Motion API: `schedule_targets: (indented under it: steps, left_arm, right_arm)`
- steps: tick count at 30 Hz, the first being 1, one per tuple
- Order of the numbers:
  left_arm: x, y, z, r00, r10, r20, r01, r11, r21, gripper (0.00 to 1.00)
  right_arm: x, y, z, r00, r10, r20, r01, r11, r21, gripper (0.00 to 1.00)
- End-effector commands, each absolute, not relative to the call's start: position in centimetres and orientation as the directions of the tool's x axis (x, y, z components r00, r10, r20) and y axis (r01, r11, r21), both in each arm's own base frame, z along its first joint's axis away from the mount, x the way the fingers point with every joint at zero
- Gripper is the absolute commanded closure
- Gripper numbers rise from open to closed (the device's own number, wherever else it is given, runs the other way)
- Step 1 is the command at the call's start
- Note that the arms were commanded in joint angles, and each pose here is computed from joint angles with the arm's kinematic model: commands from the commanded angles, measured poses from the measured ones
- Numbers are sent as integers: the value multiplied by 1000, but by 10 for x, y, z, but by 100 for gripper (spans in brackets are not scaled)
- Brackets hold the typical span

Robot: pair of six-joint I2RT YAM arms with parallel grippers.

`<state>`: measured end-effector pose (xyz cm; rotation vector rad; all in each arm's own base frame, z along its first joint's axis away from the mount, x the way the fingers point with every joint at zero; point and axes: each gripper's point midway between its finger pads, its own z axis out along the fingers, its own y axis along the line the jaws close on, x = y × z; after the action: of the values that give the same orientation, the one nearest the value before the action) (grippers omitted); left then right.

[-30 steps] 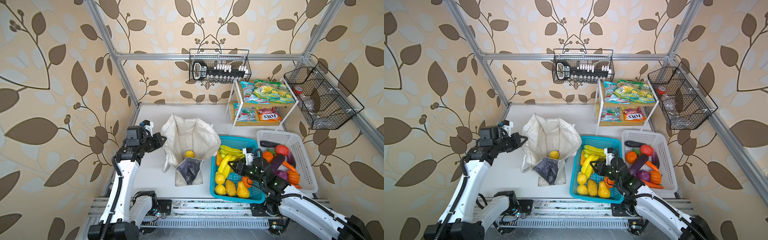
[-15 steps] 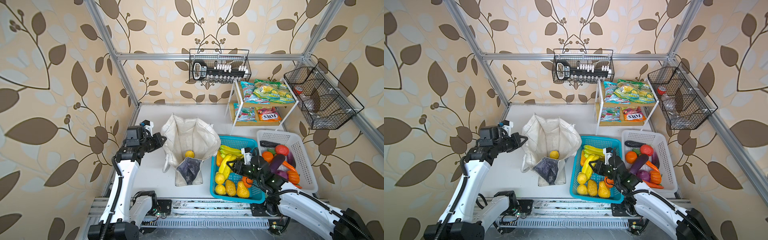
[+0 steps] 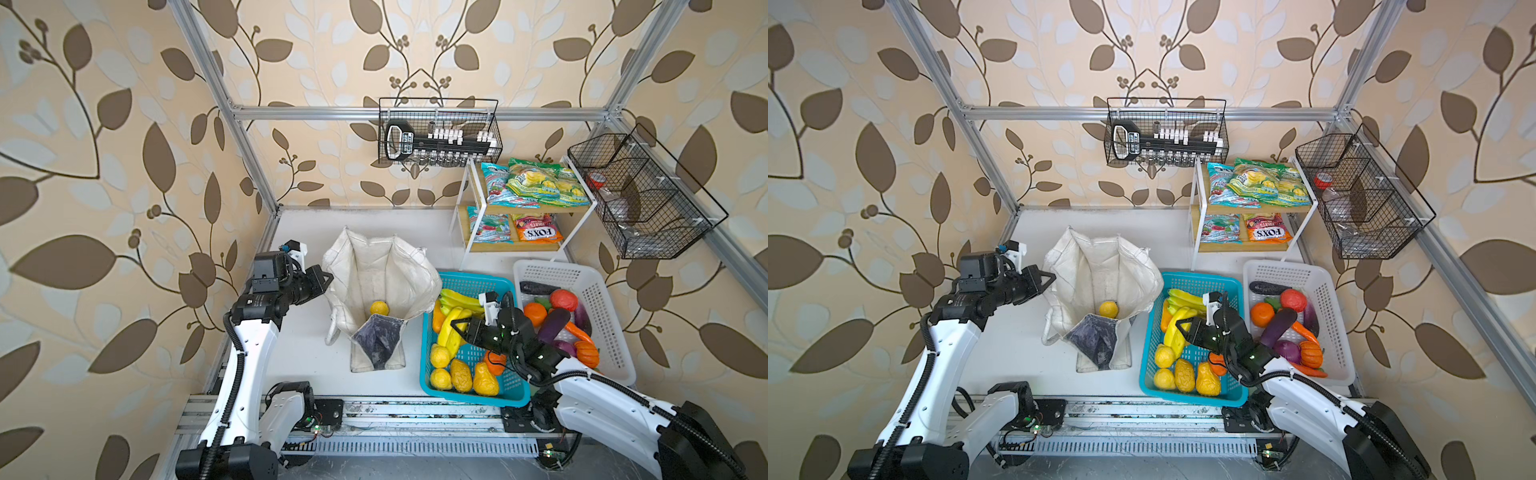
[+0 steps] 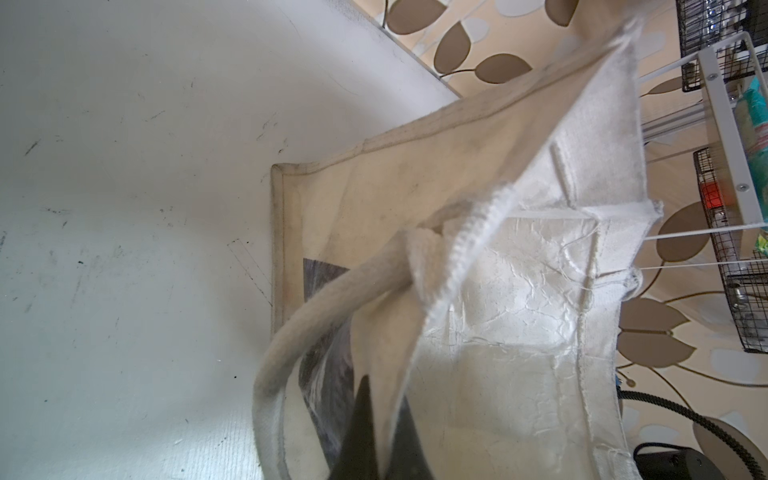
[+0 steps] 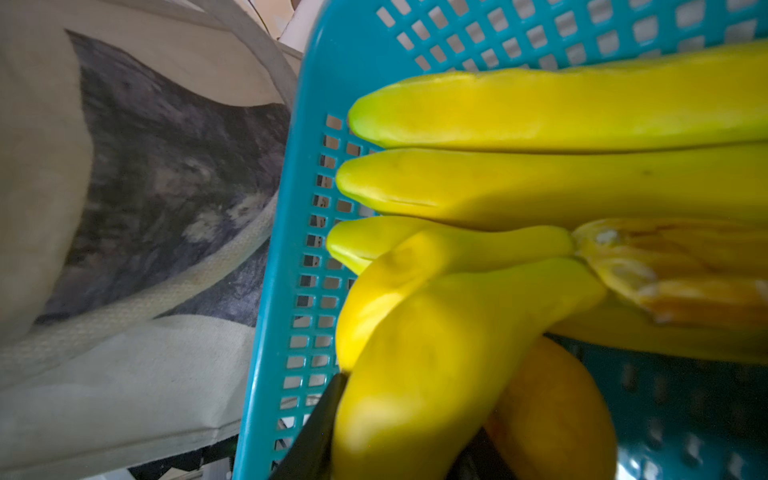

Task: Place the food into the grocery bag and tie it
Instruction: 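Lower the right gripper and grasp the bunch of yellow bananas by the stem, then lift the bananas with the right gripper and carry them toward the bag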

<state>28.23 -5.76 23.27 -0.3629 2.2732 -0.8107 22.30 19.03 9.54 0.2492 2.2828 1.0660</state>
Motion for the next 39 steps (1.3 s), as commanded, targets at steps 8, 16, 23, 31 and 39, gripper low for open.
schedule_targets:
  steps: [8,16,23,31,39]
  left_arm:
    - [282,-56,240,-711,-442,-547,-3,779,-627,100]
    - [283,-56,238,-716,-443,-540,-5,777,-630,100]
    - [283,-57,238,-718,-442,-537,-6,776,-631,100]
    - [283,-59,239,-721,-442,-533,3,767,-641,100]
    - [283,-59,238,-721,-444,-532,1,766,-642,100]
  right_arm:
    - [219,185,128,-775,419,-473,-129,627,768,70]
    - [220,174,174,-710,381,-593,-216,683,697,70]
    - [226,171,234,-638,341,-691,-299,717,630,71]
    - [236,174,320,-518,293,-804,-406,743,532,72]
    - [256,236,374,-486,199,-851,-537,700,470,71]
